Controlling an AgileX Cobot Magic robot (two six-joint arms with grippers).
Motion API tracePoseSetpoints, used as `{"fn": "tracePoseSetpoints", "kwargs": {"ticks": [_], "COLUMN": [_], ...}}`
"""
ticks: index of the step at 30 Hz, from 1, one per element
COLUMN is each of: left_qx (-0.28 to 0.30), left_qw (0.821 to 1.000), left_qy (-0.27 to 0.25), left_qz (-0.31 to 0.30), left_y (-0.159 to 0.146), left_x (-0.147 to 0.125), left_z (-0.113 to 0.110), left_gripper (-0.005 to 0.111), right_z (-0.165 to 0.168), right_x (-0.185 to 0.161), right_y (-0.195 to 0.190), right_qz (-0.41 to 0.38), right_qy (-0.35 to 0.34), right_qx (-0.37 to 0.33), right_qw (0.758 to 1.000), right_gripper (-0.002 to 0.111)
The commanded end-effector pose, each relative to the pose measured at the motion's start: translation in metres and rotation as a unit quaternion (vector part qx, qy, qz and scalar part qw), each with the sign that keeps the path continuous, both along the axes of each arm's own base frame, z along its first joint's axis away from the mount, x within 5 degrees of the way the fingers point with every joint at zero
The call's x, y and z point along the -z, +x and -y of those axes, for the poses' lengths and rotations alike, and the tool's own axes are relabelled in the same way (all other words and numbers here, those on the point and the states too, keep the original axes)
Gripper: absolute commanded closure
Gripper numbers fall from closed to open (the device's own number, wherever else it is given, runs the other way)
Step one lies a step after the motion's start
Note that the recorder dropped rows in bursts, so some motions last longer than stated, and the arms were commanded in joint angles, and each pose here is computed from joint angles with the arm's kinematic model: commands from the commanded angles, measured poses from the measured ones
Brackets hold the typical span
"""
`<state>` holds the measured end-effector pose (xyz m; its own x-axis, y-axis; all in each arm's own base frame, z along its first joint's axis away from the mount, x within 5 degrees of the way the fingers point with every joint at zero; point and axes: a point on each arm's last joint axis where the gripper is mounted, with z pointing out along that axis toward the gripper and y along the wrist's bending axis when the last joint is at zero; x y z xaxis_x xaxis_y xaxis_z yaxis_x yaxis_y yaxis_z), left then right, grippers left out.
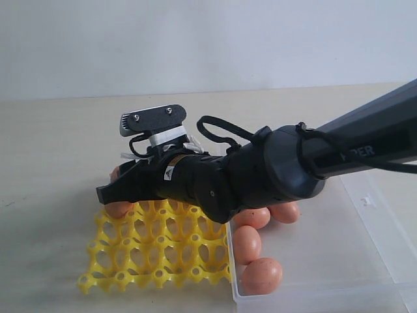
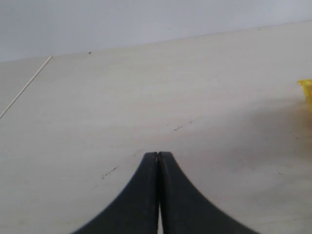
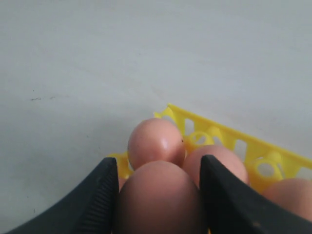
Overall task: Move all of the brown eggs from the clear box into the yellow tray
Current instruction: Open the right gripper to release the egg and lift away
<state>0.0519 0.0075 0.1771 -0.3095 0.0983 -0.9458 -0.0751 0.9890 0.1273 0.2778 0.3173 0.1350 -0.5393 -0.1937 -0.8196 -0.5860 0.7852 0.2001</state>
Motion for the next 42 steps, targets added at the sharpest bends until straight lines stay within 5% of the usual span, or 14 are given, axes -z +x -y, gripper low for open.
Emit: {"fn": "tracePoseSetpoints", "kwargs": {"ticks": [1,7,11,20,23,28,32,38,42], "left_qx": [0.002,0.002,0.002,0.002,0.002,0.002,0.002,0.002,0.002], "left_qw": [1.000,1.000,1.000,1.000,1.000,1.000,1.000,1.000,1.000], "left_qy": [-0.002,-0.002,-0.002,-0.002,-0.002,-0.002,-0.002,-0.002,-0.002], "left_qz": [0.006,0.006,0.006,0.006,0.006,0.006,0.006,0.006,0.006], "left_y": [0.000,0.000,0.000,0.000,0.000,0.000,0.000,0.000,0.000], "left_x": [-0.002,-0.002,-0.002,-0.002,-0.002,-0.002,-0.002,-0.002,-0.002], "left_z": [0.000,0.000,0.000,0.000,0.000,0.000,0.000,0.000,0.000], "left_gripper": [0.107,0.107,0.107,0.107,0.107,0.107,0.107,0.107,0.107], "right_z": [-0.003,-0.003,-0.003,-0.002,0.001,0.013,0.027,0.070,0.106], "right_x": [-0.005,-0.005,-0.005,-0.013,-0.032,-0.076,-0.096,-0.104,-0.093], "right_y": [0.002,0.002,0.002,0.000,-0.005,-0.021,-0.035,-0.021,-0.006], "right_qz": [0.016,0.016,0.016,0.013,0.036,0.079,0.056,0.039,-0.043], "right_qy": [0.007,0.007,0.007,0.008,-0.023,-0.086,-0.122,-0.145,-0.197], "right_qx": [-0.003,-0.003,-0.003,-0.006,-0.041,-0.120,-0.160,-0.122,-0.082], "right_qw": [1.000,1.000,1.000,1.000,0.998,0.986,0.978,0.981,0.976], "right_gripper": [0.064,0.063,0.050,0.050,0.065,0.108,0.108,0.108,0.096]}}
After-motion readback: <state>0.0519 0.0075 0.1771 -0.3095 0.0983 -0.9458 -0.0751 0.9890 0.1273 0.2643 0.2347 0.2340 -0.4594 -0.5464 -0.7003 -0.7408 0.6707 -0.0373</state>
